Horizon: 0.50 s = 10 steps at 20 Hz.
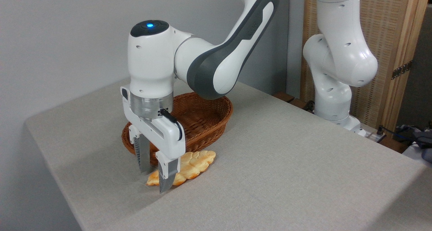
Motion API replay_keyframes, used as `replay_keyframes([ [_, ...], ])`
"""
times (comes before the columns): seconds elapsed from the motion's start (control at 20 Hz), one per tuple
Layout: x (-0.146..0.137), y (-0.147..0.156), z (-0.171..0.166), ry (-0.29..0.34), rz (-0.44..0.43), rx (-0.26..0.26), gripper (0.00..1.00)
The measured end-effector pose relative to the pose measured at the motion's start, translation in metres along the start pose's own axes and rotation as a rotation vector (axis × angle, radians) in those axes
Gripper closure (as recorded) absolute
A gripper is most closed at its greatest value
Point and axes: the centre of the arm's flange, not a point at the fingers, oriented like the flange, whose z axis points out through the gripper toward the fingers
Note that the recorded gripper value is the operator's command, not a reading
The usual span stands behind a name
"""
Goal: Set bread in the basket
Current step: 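Lower the gripper around the leaf-shaped bread's edge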
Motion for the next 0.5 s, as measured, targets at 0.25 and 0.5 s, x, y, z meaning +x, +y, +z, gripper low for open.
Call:
replay_keyframes([
  [0.25,-0.0033,-0.0024,0.002,-0.01,0.003,-0.006,0.23],
  [0.5,-0.0037,-0.0027,0.0026,-0.011,0.003,-0.007,0.64],
])
